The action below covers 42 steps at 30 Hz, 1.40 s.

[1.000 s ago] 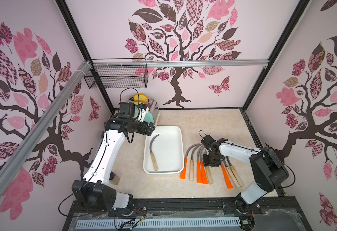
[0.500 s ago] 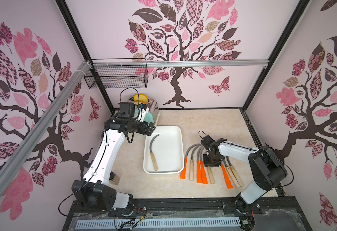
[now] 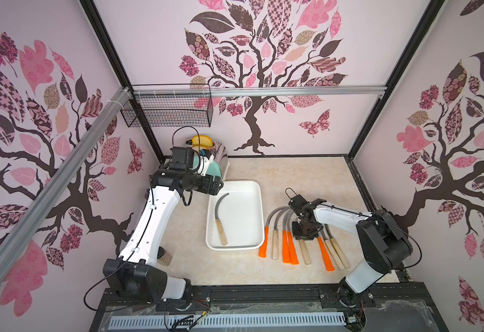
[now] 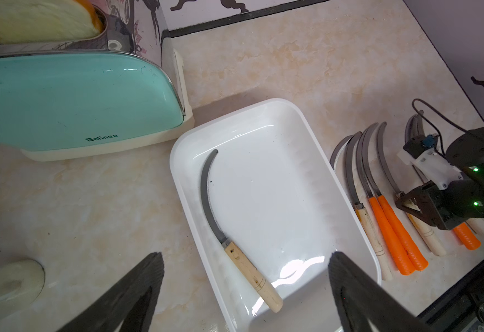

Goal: Put small sickles into storage boxes
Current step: Pick up the sickle at the center of the board.

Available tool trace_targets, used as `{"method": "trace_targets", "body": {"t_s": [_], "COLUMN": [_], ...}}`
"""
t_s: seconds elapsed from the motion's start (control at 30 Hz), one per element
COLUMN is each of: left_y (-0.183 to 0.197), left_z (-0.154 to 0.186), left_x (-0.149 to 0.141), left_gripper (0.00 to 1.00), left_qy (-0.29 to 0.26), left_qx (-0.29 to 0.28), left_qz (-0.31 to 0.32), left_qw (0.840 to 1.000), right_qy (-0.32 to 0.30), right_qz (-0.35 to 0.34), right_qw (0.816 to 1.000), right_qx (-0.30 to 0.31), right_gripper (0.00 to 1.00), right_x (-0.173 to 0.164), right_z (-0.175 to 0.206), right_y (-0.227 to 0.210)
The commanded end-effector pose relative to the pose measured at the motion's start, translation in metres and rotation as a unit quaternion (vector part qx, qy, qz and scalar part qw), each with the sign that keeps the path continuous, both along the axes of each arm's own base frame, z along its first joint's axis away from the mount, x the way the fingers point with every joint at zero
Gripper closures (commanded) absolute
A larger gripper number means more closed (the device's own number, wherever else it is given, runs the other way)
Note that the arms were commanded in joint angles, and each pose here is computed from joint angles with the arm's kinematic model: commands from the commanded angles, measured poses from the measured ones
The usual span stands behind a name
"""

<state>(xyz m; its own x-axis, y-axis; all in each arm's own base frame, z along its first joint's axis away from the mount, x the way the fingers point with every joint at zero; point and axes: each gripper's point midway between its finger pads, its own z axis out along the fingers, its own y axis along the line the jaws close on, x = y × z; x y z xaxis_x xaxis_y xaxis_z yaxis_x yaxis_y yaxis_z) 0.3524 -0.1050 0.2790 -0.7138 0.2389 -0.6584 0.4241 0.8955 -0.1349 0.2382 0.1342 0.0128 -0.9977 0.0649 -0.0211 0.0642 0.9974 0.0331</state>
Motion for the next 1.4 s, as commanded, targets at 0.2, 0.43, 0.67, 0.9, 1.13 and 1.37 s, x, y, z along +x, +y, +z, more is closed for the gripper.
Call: {"method": "trace_targets", "body": {"t_s": [0.2, 0.43, 0.67, 0.9, 1.13, 1.37], "left_y": [-0.004, -0.005, -0.004, -0.01, -0.012, -0.017], "left_z": [0.008, 0.007, 0.002, -0.011, -0.012, -0.013], "left_x": [0.003, 0.001, -0.001, -0.007, -0.007, -0.011], "left_gripper": [0.05, 0.05, 0.05, 0.05, 0.05, 0.05], "left_qy": [-0.003, -0.001, 0.007, 0.033, 0.039, 0.045], "left_qx": [-0.014, -0.015, -0.014, -0.041, -0.044, -0.057], "left_qz": [-0.001, -0.002, 0.0, 0.004, 0.001, -0.01], "left_qw": [1.0, 1.0, 1.0, 0.999, 0.998, 0.997], "right_qy": [0.02, 0.02, 0.007, -0.026, -0.047, -0.065], "right_qz": [0.007, 0.011, 0.013, 0.011, 0.015, 0.016], "right_qw": [1.0, 1.0, 1.0, 0.999, 0.998, 0.997], "right_qx": [-0.007, -0.002, 0.009, 0.027, 0.028, 0.031], "right_gripper": [0.76, 0.89, 0.95, 0.94, 0.97, 0.97], "right_x": [-0.008, -0.007, 0.0, 0.018, 0.03, 0.037], "right_z": [-0.009, -0.008, 0.001, 0.025, 0.039, 0.054], "right_y": [-0.002, 0.001, 0.006, 0.016, 0.019, 0.02]}}
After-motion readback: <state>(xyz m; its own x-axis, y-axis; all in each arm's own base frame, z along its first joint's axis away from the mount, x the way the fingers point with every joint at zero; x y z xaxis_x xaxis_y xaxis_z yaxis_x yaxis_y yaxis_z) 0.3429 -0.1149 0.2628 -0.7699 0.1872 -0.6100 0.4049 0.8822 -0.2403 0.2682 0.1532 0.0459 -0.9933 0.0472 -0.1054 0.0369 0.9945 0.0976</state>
